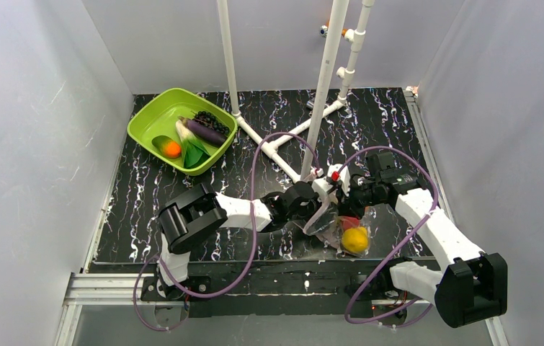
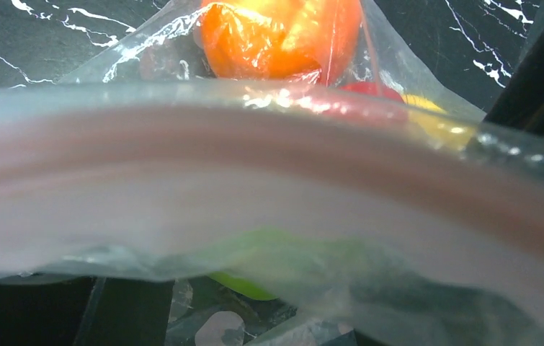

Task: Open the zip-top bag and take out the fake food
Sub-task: Pick up the fake fruit from the zipper food storage bag.

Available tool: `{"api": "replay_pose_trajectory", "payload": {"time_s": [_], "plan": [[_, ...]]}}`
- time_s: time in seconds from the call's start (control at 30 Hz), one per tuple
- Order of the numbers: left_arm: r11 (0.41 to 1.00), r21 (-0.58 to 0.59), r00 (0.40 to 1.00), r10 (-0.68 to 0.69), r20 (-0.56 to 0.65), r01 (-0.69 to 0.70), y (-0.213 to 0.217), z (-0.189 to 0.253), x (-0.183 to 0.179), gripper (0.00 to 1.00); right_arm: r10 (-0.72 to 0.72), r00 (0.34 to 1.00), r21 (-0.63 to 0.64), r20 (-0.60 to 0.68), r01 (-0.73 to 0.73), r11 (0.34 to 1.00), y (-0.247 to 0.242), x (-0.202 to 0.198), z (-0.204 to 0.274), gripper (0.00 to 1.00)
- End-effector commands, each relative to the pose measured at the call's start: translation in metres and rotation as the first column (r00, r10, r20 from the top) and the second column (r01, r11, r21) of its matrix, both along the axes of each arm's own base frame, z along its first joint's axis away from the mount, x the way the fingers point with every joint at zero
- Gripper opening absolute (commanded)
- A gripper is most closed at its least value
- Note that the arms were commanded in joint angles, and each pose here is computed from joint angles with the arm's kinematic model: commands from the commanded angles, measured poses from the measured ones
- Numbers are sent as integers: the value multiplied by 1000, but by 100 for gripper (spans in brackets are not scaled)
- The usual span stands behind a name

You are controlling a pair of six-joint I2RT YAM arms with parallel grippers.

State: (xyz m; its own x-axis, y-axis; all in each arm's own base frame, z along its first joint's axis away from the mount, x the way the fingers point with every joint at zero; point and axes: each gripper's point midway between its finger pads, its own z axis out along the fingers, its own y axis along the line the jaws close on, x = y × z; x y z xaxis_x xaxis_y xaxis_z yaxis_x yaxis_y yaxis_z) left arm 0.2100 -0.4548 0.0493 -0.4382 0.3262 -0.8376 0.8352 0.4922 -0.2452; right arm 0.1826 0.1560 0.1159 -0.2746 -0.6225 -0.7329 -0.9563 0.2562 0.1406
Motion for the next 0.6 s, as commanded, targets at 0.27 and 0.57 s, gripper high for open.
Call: {"api": "replay_pose_trajectory", "payload": {"time_s": [0.27,0.57], "plan": [[999,-45,1000,3,16,-3,31,60,-20,1,-14,999,84,34,11,996,4,6,18,1],[997,-55,999,53,0,-53,55,80,-27,0,-12,1000,82,26,9,997,4,5,16,1]]}}
